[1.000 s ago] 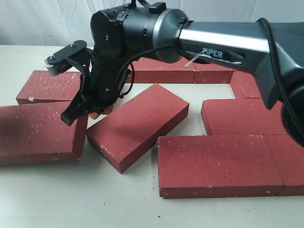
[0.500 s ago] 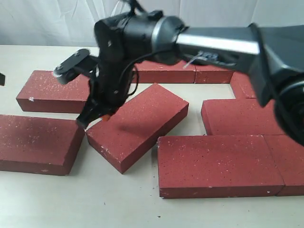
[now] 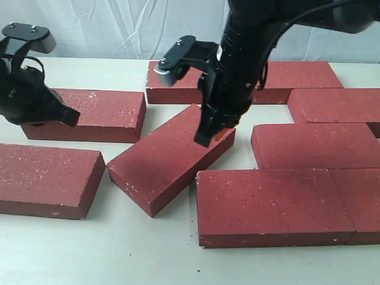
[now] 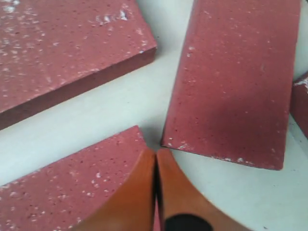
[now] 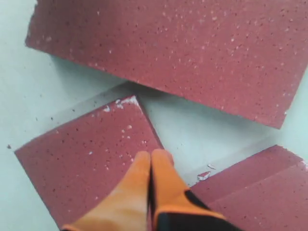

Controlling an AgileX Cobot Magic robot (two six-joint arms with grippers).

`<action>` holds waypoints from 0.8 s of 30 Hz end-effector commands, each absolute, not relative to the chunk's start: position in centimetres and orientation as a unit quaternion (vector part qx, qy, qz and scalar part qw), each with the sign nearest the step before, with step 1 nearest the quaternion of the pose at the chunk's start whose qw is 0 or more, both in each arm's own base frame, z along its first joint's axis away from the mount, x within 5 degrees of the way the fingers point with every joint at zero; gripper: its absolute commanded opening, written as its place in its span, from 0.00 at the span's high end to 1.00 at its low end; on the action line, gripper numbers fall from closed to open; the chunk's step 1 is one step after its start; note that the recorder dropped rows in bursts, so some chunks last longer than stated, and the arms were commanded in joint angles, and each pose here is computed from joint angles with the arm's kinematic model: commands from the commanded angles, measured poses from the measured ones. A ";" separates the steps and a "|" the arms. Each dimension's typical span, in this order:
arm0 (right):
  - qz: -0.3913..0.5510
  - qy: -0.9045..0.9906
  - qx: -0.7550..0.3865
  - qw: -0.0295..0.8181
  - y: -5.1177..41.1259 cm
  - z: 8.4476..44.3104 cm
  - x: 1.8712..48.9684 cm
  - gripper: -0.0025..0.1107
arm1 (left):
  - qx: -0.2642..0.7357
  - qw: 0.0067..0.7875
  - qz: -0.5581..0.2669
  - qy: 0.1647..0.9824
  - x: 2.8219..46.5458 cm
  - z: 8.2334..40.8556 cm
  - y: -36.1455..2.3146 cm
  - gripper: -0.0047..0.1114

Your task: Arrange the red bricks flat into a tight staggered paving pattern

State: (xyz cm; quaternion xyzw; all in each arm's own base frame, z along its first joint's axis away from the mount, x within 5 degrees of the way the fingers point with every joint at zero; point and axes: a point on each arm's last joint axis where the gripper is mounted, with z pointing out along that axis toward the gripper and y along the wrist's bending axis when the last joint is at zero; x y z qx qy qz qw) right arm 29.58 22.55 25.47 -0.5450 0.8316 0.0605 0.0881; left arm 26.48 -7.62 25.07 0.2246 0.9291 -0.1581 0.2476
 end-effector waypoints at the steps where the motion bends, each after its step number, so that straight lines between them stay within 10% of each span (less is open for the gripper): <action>1: 0.070 0.798 -0.593 0.079 21.0 23.3 29.1 0.99 | 0.265 0.239 -0.177 0.917 25.6 25.4 -10.0 0.96; 13: 0.112 0.764 -0.626 0.109 23.2 18.2 30.7 0.99 | 0.346 0.111 -0.197 0.911 24.3 21.3 -14.5 0.96; 24: 0.091 0.877 -0.407 0.237 17.9 19.1 39.4 0.99 | 0.351 -0.001 -0.190 0.917 24.1 16.5 -16.5 0.96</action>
